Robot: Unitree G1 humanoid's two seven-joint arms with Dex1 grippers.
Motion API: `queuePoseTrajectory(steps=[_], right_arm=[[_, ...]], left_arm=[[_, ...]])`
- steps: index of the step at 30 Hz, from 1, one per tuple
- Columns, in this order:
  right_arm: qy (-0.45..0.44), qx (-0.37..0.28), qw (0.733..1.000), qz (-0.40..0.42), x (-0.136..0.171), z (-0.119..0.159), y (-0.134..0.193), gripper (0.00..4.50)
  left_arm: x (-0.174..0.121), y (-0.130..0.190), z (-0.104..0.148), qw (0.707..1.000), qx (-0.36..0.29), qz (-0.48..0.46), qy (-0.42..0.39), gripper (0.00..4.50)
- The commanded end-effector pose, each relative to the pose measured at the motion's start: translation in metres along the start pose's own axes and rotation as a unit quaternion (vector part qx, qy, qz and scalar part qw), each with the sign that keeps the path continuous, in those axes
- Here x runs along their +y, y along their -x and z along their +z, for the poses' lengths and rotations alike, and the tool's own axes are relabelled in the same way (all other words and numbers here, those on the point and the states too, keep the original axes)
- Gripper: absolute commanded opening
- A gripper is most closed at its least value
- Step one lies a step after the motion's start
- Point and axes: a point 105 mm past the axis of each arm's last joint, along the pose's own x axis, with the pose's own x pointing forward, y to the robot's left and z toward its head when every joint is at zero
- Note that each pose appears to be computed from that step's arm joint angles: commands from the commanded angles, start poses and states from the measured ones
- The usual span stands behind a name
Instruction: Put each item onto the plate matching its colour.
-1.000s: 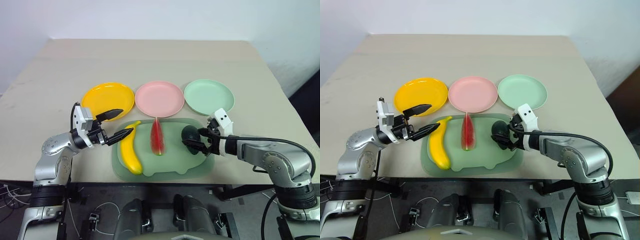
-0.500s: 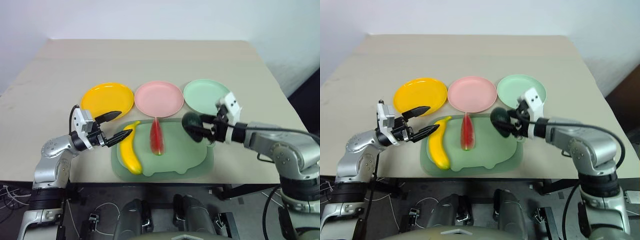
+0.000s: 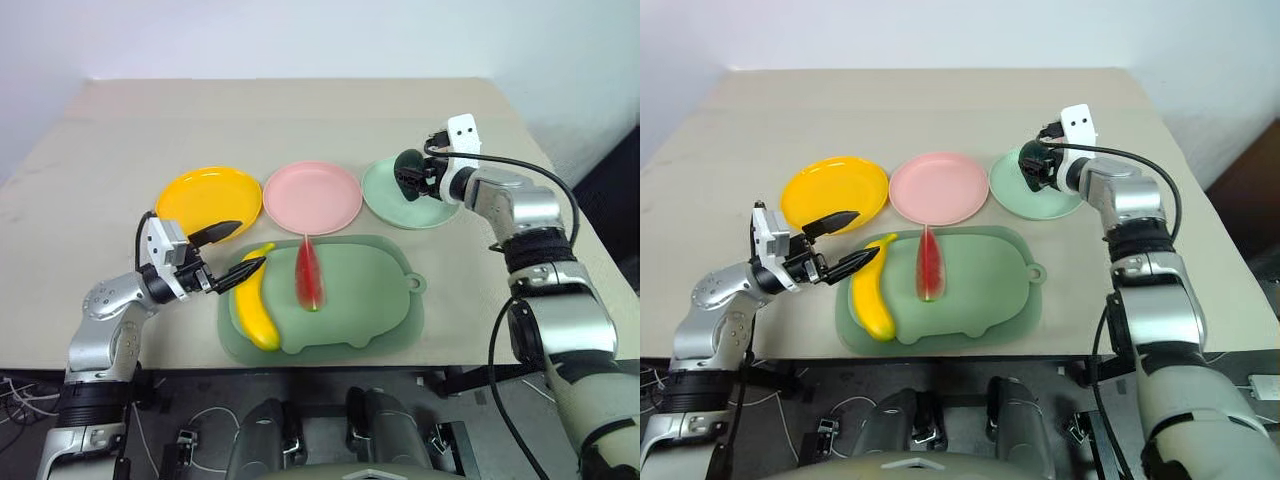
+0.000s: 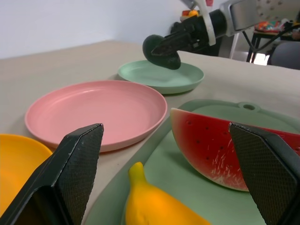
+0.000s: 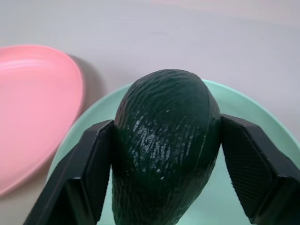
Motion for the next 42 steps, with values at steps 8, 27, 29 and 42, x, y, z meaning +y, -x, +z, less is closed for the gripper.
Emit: queuePoseTrajectory(steps=[8, 27, 29, 42], right_arm=[[0.028, 0.029, 0.999, -0.008, 0.000, -0.008, -0.010, 4.47], [-0.061, -0.014, 0.981, 0.183, 0.101, 0.036, 0.072, 4.47], [-0.077, 0.016, 0.971, 0.226, 0.131, 0.029, 0.083, 4.47], [-0.101, 0.140, 0.942, 0.288, 0.189, -0.007, 0.076, 4.47]], left_arm=[[0.000, 0.006, 0.015, 0.999, -0.012, 0.017, -0.030, 4.50], [0.004, 0.000, 0.013, 1.000, -0.013, 0.010, -0.025, 4.50], [0.006, 0.000, 0.012, 1.000, -0.013, 0.007, -0.024, 4.50], [-0.002, 0.004, 0.012, 1.000, -0.009, -0.013, -0.019, 4.50]])
